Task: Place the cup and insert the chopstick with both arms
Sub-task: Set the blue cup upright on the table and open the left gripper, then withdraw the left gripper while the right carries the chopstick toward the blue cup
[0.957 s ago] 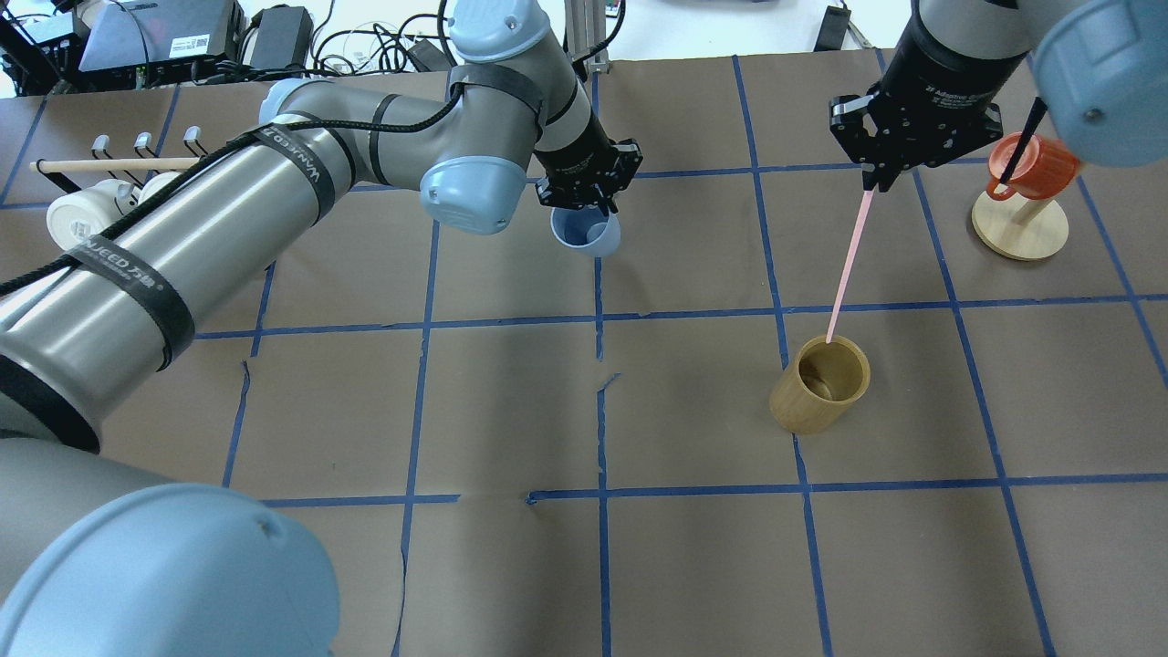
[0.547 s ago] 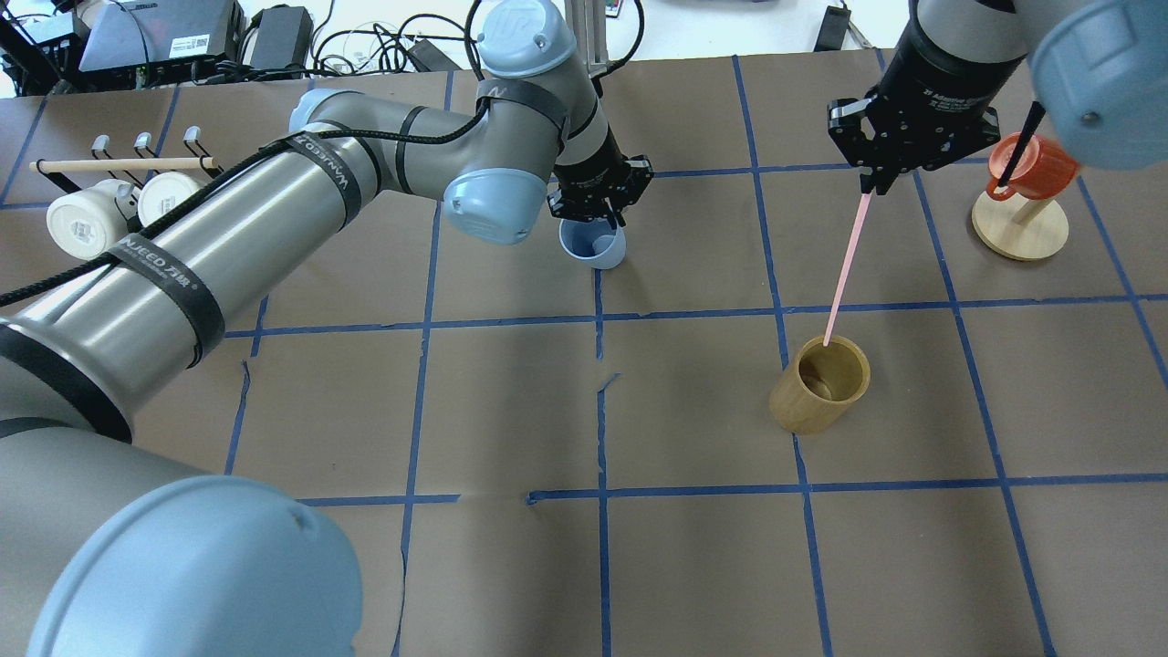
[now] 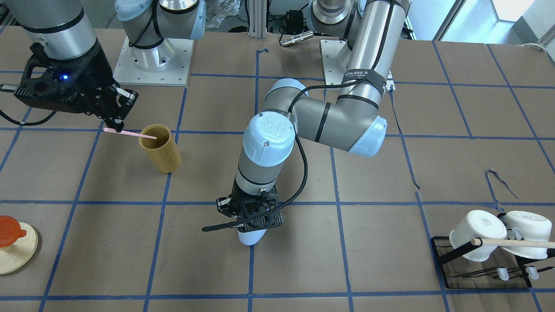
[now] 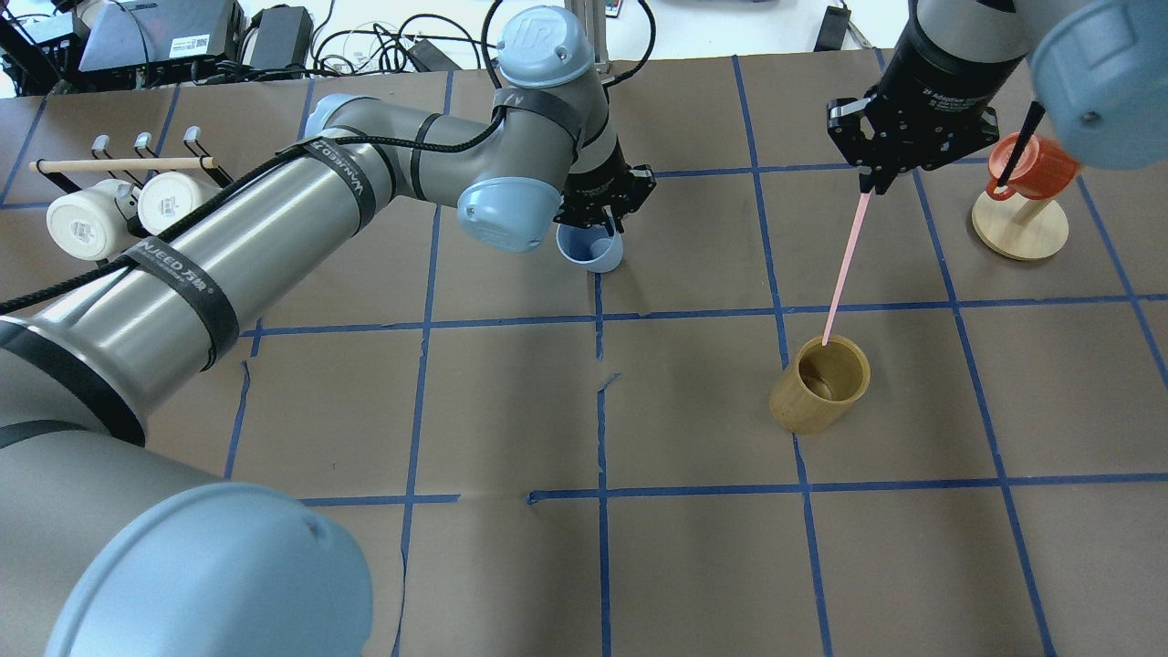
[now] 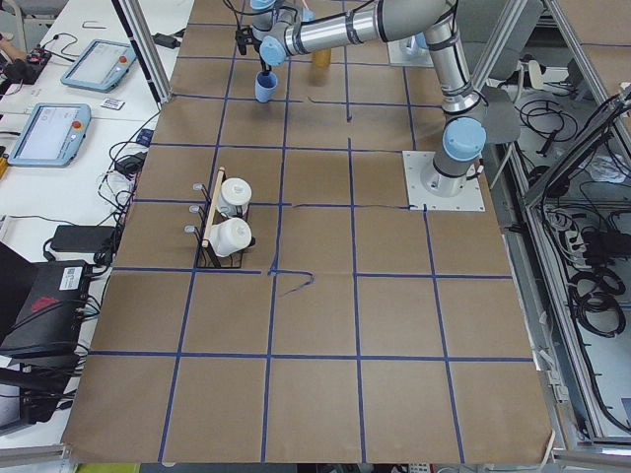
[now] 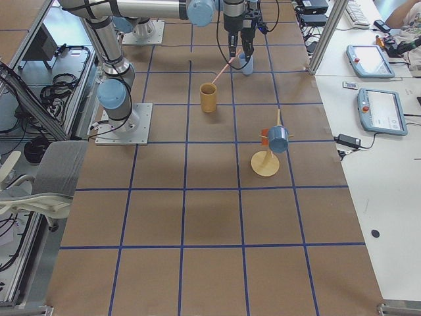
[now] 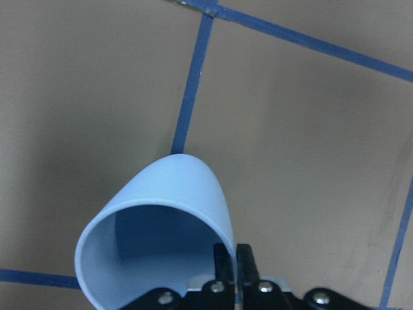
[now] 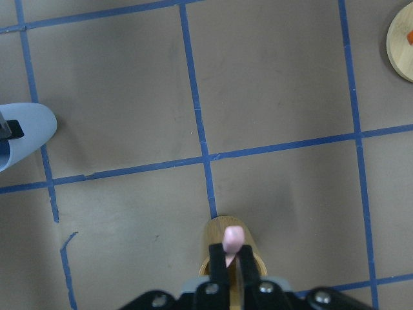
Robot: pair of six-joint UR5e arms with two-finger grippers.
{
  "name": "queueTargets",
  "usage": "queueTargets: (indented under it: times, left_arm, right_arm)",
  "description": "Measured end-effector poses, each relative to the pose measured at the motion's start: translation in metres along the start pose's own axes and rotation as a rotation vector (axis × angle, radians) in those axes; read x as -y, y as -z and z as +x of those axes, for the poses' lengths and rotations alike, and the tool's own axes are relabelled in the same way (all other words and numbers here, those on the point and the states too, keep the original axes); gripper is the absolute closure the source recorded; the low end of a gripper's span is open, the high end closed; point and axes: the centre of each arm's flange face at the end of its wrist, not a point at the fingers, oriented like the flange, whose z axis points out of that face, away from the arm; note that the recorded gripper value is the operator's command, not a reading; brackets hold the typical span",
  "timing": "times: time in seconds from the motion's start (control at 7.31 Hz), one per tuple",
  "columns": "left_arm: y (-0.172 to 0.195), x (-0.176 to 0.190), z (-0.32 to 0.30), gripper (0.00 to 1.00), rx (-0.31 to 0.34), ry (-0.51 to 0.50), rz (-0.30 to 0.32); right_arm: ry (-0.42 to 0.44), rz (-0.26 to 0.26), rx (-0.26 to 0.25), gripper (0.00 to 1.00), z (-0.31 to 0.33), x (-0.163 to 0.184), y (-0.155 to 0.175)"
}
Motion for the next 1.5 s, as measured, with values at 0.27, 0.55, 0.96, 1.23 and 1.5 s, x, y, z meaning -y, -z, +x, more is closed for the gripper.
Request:
queueTargets:
  times: [0.27, 0.55, 0.96, 1.23, 1.5]
  left_arm:
    - [0.003, 0.0, 0.001, 0.0, -0.003, 0.0, 0.003]
    - [0.016, 0.004, 0.004, 0.0, -0.02, -0.003, 0.021]
    - [0.074, 0.039, -0.035, 0.0, -0.064, -0.017, 0.042]
    - [0.12, 0.05, -0.085, 0.0, -0.077, -0.027, -0.018]
    - [0.167, 0.048, -0.151, 0.0, -0.039, -0.086, -0.115]
  right_arm:
    - [-0.001, 0.004, 0.001, 1.0, 0.0, 0.001, 0.002]
    - [-0.003, 0.007, 0.002, 1.0, 0.0, 0.001, 0.003]
    - [-0.005, 0.051, 0.006, 1.0, -0.001, 0.005, 0.009]
    - [0.004, 0.126, 0.046, 1.0, -0.01, 0.009, 0.018]
    - [0.023, 0.207, 0.082, 1.0, -0.022, 0.012, 0.027]
